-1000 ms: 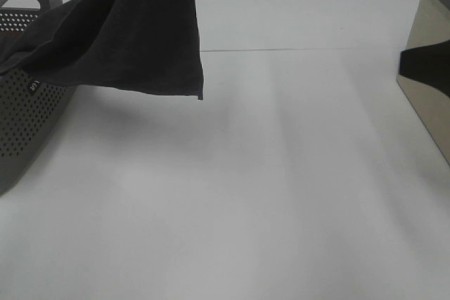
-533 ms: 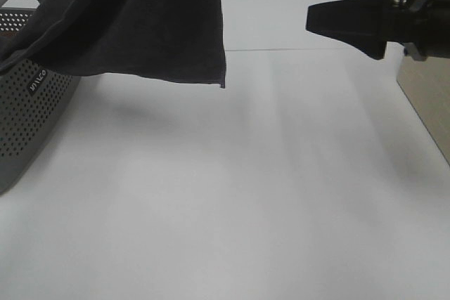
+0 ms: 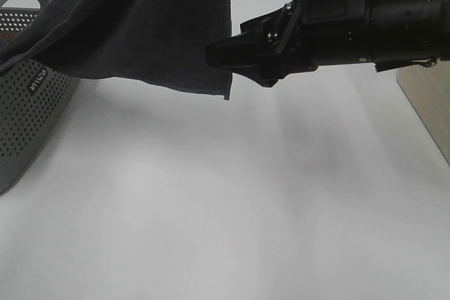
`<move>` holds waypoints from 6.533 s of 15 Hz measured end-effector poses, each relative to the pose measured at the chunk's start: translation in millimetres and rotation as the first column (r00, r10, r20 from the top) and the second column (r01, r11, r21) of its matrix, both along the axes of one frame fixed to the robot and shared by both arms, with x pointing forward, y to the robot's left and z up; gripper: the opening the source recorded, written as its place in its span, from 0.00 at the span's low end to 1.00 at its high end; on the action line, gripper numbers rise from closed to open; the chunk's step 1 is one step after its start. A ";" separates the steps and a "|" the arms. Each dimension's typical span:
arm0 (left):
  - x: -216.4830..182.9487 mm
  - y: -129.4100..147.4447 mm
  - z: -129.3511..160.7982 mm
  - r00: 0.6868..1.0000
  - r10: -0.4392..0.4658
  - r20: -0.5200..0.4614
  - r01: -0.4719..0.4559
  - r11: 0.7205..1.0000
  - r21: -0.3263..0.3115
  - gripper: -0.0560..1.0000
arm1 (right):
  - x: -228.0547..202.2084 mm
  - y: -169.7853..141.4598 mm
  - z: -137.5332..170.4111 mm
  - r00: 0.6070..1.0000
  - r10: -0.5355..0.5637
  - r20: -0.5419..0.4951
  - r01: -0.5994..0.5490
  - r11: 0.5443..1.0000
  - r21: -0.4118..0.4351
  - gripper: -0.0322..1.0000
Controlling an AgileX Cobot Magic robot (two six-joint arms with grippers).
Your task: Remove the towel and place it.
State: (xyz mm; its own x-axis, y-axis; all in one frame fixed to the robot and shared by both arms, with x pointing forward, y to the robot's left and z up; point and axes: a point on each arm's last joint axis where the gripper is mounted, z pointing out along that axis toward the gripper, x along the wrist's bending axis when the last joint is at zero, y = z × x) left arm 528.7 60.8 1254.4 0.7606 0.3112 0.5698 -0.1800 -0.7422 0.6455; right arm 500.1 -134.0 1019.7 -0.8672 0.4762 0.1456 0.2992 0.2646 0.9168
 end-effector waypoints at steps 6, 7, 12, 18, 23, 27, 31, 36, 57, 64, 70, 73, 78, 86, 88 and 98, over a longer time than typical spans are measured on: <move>-2.0 -5.4 4.3 1.000 -0.029 -0.007 0.028 0.996 -0.085 0.05 | 11.1 14.2 -29.6 0.998 0.022 -0.064 -0.025 0.998 -0.054 0.75; -2.3 -5.7 4.3 0.999 -0.031 -0.011 0.030 0.996 -0.089 0.05 | 13.7 15.3 -27.5 0.998 0.020 -0.060 -0.023 0.999 -0.048 0.72; -2.3 -5.8 4.3 0.999 -0.032 -0.011 0.031 0.995 -0.090 0.05 | 16.0 16.3 -26.6 0.996 0.003 -0.092 -0.006 0.999 -0.031 0.45; -1.3 -4.4 3.7 1.000 -0.022 -0.002 0.022 0.997 -0.070 0.05 | 11.9 15.6 -31.1 0.976 -0.015 -0.215 0.006 0.999 -0.040 0.04; 1.9 -1.6 2.3 1.000 0.002 0.025 -0.001 1.000 -0.026 0.05 | -1.8 6.0 -11.2 0.925 -0.081 -0.371 0.020 0.986 -0.165 0.04; 6.7 -1.1 0.0 0.998 0.021 0.054 -0.021 1.000 0.003 0.05 | 6.0 -10.5 47.3 0.907 -0.266 -0.327 0.130 0.914 -0.383 0.04; 17.4 4.4 12.0 0.964 0.081 0.253 -0.089 0.996 0.022 0.05 | 24.3 -28.9 127.8 0.917 -0.392 -0.071 0.300 0.797 -0.524 0.04; 26.7 9.1 29.1 0.890 0.123 0.439 -0.116 0.992 -0.044 0.05 | 42.9 -38.2 207.2 0.864 -0.454 0.220 0.502 0.737 -0.453 0.04; 135.1 87.4 20.7 0.585 0.451 0.674 -0.122 0.871 -0.476 0.05 | 131.6 -16.1 250.9 0.504 -0.479 0.719 0.731 0.679 -0.060 0.04; 193.7 101.8 -15.1 0.479 0.530 0.700 -0.063 0.816 -0.575 0.05 | 190.6 -8.4 225.3 0.456 -0.508 0.731 0.710 0.703 0.045 0.04; 227.1 100.7 -30.5 0.442 0.588 0.677 -0.032 0.765 -0.643 0.05 | 214.4 -27.0 217.3 0.426 -0.567 0.705 0.704 0.697 0.135 0.04; 237.3 98.6 -46.6 0.503 0.577 0.643 -0.096 0.777 -0.622 0.05 | 217.5 -28.2 210.3 0.455 -0.582 0.674 0.718 0.688 0.110 0.04; 243.1 86.4 -66.3 0.665 0.537 0.519 -0.249 0.815 -0.524 0.05 | 216.3 -34.7 189.2 0.568 -0.641 0.516 0.771 0.635 -0.060 0.04; 163.5 88.4 -44.2 0.844 0.519 -0.132 -0.534 0.836 -0.127 0.05 | 155.6 -42.6 202.3 0.747 -0.648 0.150 0.653 0.673 -0.347 0.04; 148.6 93.0 -29.0 0.812 0.547 -0.202 -0.579 0.798 -0.168 0.05 | 139.7 -44.0 212.4 0.762 -0.640 0.102 0.628 0.691 -0.358 0.04; 86.8 106.6 -56.8 0.582 0.587 -0.562 -0.721 0.692 -0.024 0.05 | 104.2 -40.8 200.0 0.816 -0.567 -0.115 0.462 0.758 -0.461 0.04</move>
State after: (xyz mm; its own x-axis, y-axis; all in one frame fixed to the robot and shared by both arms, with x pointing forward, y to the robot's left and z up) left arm 615.5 167.3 1197.6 0.4323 0.9010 0.0360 0.6729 -0.3489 0.6523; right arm 604.2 -174.8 1219.7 -0.4368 0.8995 0.0082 0.6858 0.3271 0.6501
